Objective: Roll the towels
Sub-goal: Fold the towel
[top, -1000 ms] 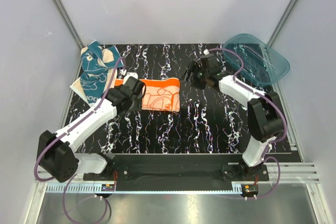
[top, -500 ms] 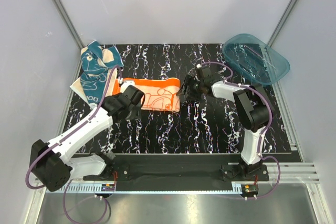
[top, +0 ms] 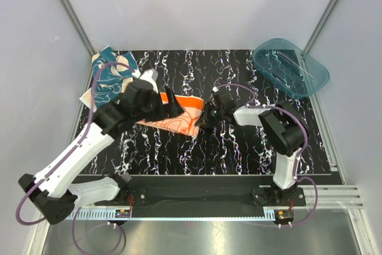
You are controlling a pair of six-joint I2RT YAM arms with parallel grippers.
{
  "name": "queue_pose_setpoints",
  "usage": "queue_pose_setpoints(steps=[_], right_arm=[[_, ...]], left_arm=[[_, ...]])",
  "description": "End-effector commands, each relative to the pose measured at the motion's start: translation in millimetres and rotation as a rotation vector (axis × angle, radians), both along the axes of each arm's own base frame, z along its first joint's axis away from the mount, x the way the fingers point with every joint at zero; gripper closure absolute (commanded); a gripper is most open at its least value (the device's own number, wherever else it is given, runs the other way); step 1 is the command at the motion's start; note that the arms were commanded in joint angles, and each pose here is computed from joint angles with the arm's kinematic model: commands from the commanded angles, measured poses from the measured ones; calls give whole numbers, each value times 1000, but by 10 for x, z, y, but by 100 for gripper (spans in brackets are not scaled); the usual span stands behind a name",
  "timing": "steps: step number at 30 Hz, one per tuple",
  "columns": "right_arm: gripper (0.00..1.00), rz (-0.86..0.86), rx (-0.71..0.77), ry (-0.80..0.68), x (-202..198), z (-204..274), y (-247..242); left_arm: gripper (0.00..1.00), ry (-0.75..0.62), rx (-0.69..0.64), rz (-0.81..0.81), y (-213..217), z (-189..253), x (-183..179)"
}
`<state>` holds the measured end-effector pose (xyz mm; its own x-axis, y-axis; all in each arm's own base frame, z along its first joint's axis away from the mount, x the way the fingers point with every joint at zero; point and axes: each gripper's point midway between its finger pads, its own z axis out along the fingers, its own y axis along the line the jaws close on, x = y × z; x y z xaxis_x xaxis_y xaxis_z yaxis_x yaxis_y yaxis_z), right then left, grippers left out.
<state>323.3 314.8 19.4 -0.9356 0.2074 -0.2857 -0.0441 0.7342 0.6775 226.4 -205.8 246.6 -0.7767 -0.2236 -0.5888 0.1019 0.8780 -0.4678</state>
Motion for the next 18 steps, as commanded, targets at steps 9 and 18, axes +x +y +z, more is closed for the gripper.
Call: queue_pose_setpoints(steps=[9,18], right_arm=[[76,2,-147,160,-1421,5,335],[13,-70,-340,22,-1269,352,80]], left_arm=[[1,-238,-937,-360,-785,2889,-718],[1,-353,-907,-163,-260,3551,-749]])
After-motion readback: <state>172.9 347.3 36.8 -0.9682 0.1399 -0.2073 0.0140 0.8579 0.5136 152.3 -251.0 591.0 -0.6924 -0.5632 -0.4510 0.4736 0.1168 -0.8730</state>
